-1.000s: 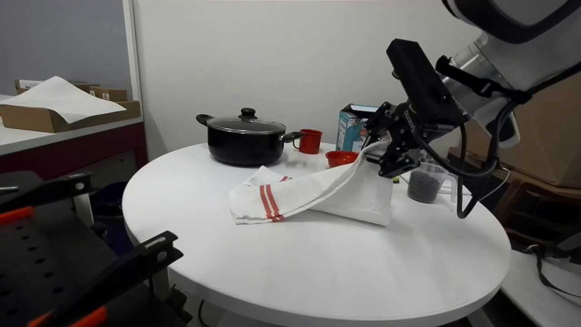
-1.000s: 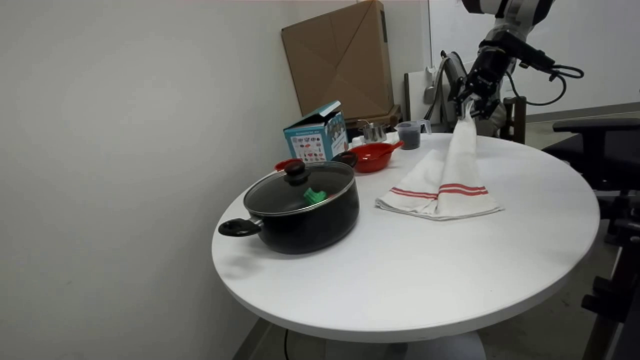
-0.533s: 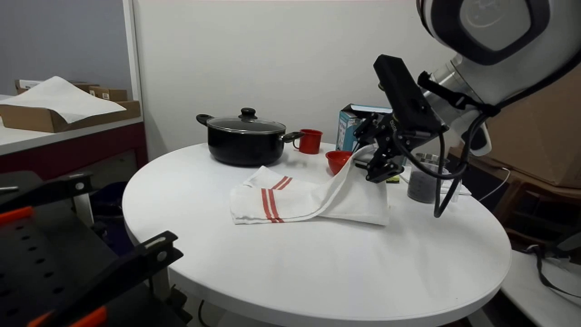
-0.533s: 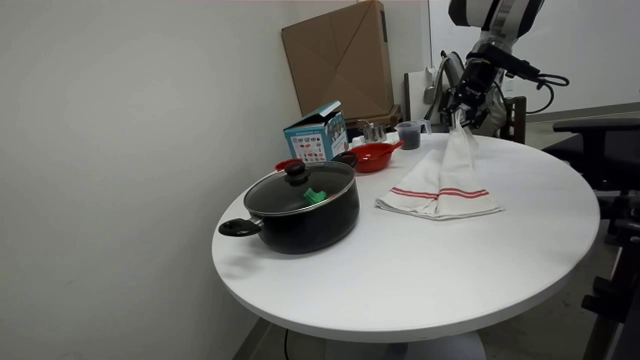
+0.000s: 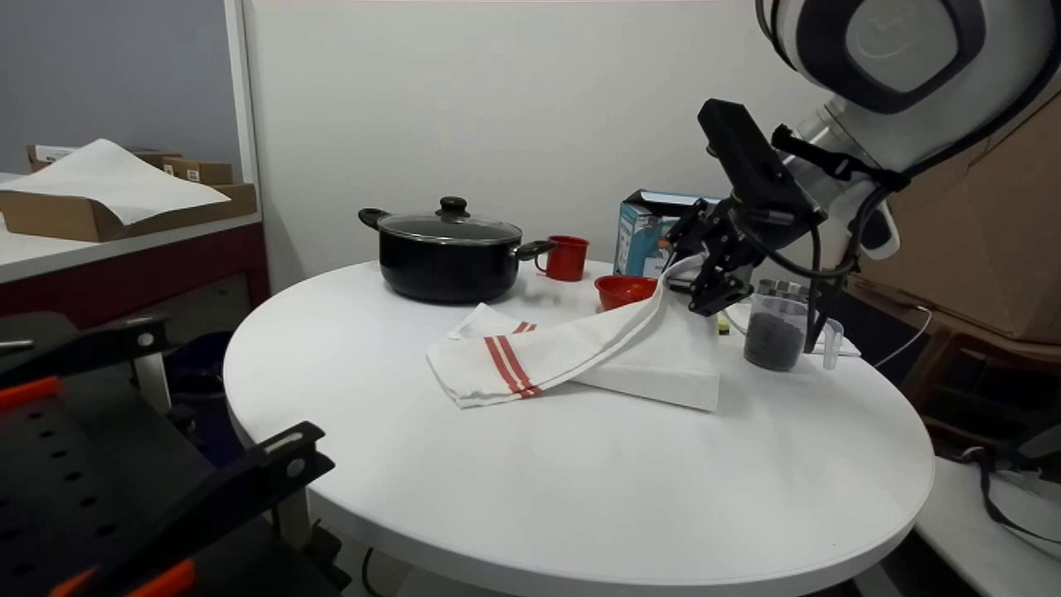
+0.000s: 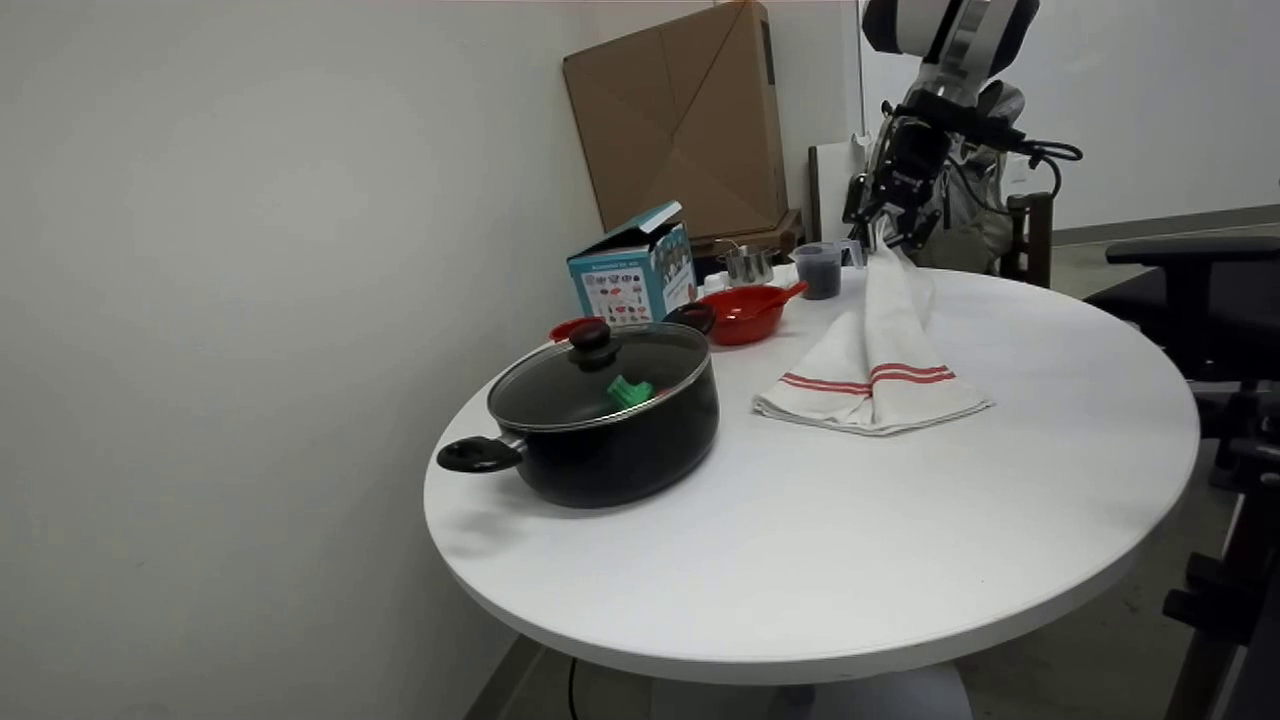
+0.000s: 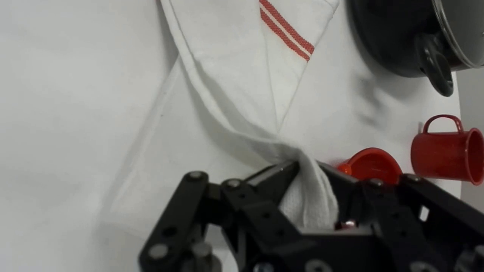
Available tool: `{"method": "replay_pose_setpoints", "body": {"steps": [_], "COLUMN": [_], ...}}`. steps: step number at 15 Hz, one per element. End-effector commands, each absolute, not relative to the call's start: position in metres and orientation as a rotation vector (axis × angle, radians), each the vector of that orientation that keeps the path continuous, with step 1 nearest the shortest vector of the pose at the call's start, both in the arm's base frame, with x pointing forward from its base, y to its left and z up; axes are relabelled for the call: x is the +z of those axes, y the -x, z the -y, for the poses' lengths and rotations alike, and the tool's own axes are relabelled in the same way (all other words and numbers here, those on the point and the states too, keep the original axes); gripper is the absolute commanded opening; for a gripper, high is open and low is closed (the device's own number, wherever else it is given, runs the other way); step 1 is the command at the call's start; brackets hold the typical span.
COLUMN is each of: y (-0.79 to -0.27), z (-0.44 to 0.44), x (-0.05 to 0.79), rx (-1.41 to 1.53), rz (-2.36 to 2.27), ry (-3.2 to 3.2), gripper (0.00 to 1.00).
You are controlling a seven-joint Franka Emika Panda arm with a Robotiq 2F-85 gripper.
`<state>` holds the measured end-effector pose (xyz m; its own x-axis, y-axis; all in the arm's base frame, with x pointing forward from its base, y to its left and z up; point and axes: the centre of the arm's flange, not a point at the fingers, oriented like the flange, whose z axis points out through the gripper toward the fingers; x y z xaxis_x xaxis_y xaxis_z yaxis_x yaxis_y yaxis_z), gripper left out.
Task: Fold the towel on the table
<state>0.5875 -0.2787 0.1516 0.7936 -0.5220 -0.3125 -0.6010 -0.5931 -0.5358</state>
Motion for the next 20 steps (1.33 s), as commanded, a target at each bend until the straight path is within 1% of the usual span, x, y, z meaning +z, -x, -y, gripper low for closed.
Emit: {"method": "replay_pose_setpoints", "body": {"steps": [1,5,6,7,8,14,16,17,18,20], "y": [-0.624,-0.632,-0.632,-0.632,-0.632,-0.626,-0.622,-0.620,-0.617,-0.608], "z": [0.289,0.298,0.299,0.301,0.303,0.308,0.305,0.300,0.293,0.270], "x": [0.132,0.106,0.101,0.097,0.094,0.092,0.098,0.103,0.110,0.125], "rx": [0.236,0.292,0.302,0.311,0.317,0.298,0.288,0.277,0.266,0.249], "rz": [-0.867,-0.912,-0.921,-0.921,-0.924,-0.902,-0.882,-0.862,-0.836,-0.741], "ry": [2.335,2.311,2.309,2.307,2.306,2.349,2.400,2.432,2.476,2.584], "gripper": [0.06,0.03,0.29,0.29,0.32,0.76,0.89,0.97,1.00,1.00]}}
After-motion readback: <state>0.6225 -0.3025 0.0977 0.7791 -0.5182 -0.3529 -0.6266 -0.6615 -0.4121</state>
